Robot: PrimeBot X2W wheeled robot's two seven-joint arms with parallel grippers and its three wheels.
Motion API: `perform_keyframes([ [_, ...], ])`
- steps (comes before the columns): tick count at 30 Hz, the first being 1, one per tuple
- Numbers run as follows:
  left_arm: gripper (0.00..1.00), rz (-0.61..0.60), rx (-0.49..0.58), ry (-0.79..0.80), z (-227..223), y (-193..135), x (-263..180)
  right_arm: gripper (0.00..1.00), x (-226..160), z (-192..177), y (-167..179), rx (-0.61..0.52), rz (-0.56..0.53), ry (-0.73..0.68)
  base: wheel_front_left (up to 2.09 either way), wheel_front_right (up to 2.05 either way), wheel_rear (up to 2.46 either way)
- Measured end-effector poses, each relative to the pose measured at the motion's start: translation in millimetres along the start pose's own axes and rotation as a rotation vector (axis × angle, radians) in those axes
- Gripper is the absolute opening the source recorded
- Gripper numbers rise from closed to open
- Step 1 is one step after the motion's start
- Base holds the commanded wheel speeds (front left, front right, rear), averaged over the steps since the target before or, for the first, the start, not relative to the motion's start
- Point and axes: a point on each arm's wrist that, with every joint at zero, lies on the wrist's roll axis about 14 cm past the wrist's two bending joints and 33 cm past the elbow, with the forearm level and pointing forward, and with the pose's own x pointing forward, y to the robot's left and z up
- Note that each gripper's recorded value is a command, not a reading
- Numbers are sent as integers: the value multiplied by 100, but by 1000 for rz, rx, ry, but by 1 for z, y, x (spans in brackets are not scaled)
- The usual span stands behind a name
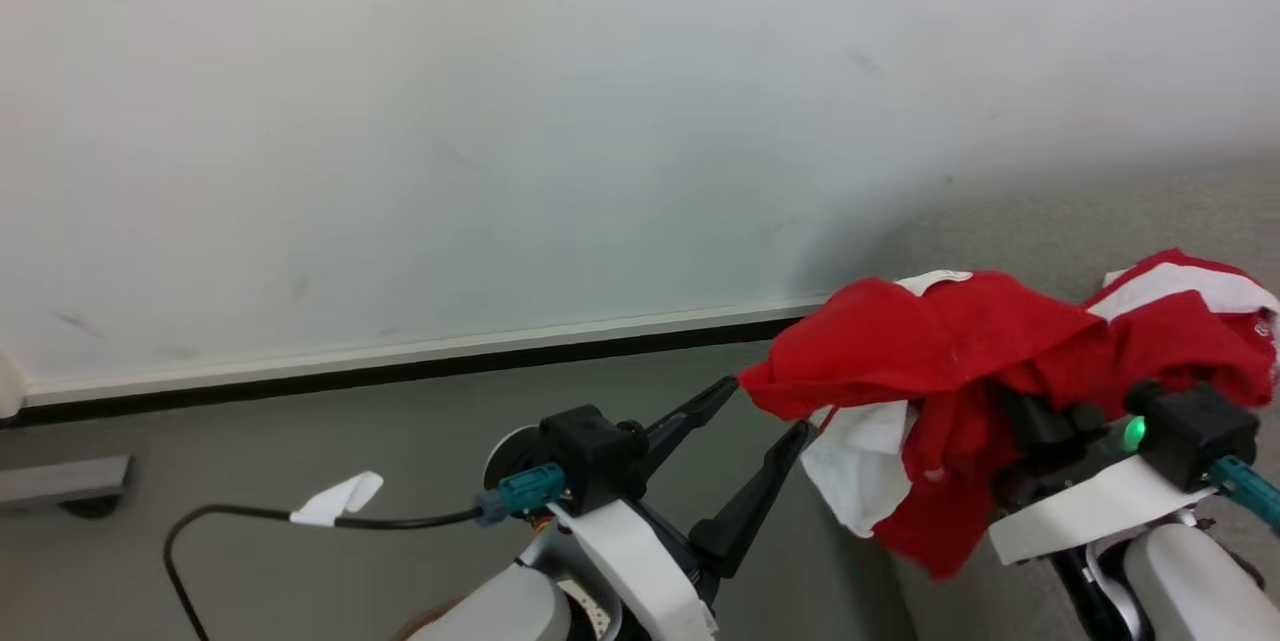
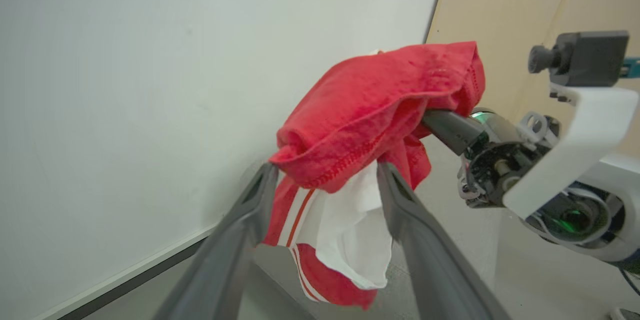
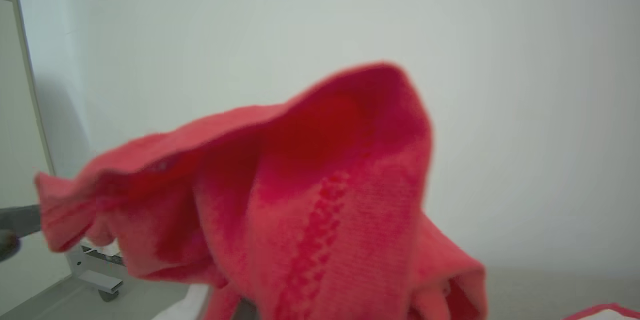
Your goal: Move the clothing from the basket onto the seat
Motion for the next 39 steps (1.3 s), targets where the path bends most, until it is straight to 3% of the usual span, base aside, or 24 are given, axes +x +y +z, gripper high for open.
perform_keyframes([
  [11,100,-181,-26,30,-20,-44,31,0,-51,62,-91,-179,-242,-103,0,0,0],
  [23,100,-281,-49,67,-42,-68,46,0,-100,77,-123,-239,-387,-111,0,0,0],
  [31,100,-293,-56,74,-50,-63,52,0,-86,75,-128,-240,-373,-96,0,0,0],
  [39,100,-258,-65,86,-66,-29,64,0,-37,92,-172,-331,-369,-89,0,0,0],
])
